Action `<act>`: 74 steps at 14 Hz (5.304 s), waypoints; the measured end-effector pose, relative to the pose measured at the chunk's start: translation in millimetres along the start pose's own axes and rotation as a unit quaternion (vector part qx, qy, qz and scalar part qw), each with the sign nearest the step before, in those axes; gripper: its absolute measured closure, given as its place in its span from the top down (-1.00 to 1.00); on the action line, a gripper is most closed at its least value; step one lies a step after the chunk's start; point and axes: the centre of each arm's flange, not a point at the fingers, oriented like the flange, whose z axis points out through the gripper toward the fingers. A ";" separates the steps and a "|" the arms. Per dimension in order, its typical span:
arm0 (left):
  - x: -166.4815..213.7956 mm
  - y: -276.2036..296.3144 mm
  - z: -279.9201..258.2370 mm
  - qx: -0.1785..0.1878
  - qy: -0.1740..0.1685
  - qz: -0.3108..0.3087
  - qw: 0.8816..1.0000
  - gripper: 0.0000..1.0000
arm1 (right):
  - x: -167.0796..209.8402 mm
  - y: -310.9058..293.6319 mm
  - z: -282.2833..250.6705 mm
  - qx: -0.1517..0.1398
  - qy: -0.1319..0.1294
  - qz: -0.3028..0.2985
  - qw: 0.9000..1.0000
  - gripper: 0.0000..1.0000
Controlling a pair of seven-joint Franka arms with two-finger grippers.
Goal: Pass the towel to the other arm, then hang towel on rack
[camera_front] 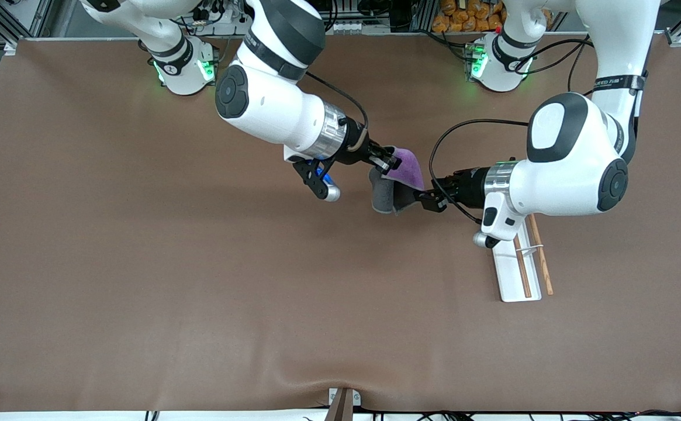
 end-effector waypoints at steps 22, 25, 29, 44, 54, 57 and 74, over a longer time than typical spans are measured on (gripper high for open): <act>-5.0 -3.2 -34.8 -0.008 0.005 -0.004 1.000 -0.96 | 5.6 1.1 -0.4 -0.008 0.003 0.003 1.000 -0.84; -2.6 -19.6 -67.2 0.026 0.023 0.021 0.999 -0.96 | 8.8 1.8 -2.0 -0.018 0.023 -0.011 1.000 -0.23; -5.2 -37.8 -91.7 0.077 0.059 0.078 0.992 -0.96 | 11.4 4.4 -1.0 -0.035 0.047 -0.028 0.998 0.62; 45.2 -60.0 -117.1 0.153 0.137 0.300 0.932 -0.96 | 149.8 38.5 -81.8 -0.184 0.109 -0.054 0.975 1.00; 169.6 -176.4 -165.9 0.130 0.137 0.284 0.940 -0.96 | 224.2 71.2 -182.2 -0.267 0.159 -0.136 0.941 1.00; 194.2 -215.7 -181.2 0.124 0.134 0.289 0.940 -0.96 | 251.7 91.2 -233.4 -0.291 0.152 -0.174 0.928 1.00; 225.8 -284.6 -214.8 0.116 0.136 0.333 0.926 0.95 | 248.3 147.0 -401.2 -0.322 0.186 -0.295 0.880 1.00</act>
